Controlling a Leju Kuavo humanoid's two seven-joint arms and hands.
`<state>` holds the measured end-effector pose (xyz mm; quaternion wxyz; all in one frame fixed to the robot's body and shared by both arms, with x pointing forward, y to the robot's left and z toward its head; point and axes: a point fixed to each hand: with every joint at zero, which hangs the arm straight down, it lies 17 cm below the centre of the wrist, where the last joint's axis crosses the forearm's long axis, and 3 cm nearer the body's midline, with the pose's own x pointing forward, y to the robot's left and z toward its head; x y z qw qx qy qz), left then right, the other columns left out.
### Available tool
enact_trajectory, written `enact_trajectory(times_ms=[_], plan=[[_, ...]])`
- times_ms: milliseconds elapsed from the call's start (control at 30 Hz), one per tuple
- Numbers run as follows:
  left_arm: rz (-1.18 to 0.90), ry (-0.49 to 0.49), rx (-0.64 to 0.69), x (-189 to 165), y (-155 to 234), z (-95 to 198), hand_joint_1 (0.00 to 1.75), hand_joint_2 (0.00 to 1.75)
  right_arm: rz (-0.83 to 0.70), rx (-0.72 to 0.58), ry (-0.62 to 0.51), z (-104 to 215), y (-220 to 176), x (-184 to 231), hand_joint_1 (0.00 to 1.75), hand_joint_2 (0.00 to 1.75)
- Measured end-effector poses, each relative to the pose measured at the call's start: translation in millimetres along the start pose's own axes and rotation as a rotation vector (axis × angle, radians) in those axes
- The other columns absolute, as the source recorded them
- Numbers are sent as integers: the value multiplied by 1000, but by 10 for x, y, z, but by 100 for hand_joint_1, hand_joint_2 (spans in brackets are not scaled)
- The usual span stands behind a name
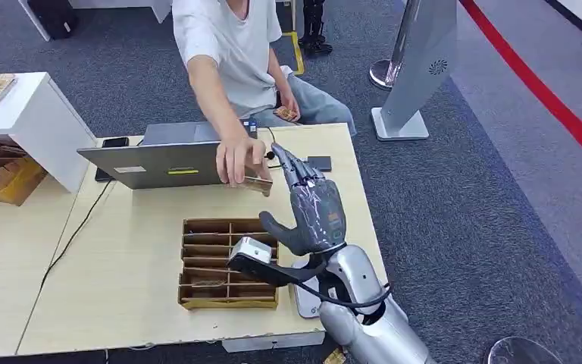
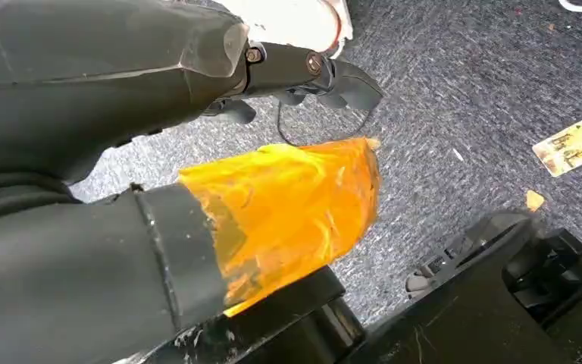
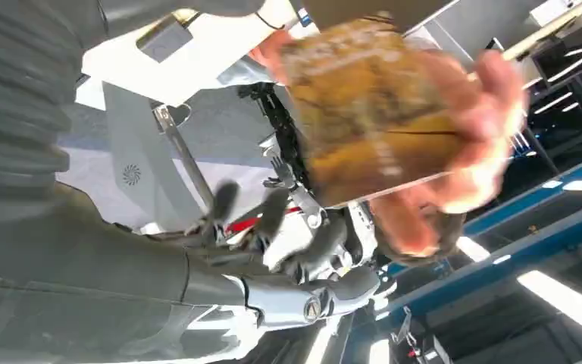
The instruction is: Pass the card to the sensor for recognition and then transmit it.
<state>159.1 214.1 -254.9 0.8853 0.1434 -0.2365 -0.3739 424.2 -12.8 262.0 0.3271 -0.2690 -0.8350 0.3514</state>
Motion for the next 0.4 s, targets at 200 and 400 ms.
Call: enact_trajectory(times_ms=[200, 400], plan=[[-2, 0, 0, 1, 1, 0, 0, 0, 0, -3, 0, -1, -6, 0, 0, 175], [-2, 0, 2, 0, 4, -1, 0, 0, -4, -11, 0, 7, -24, 11, 0, 175]])
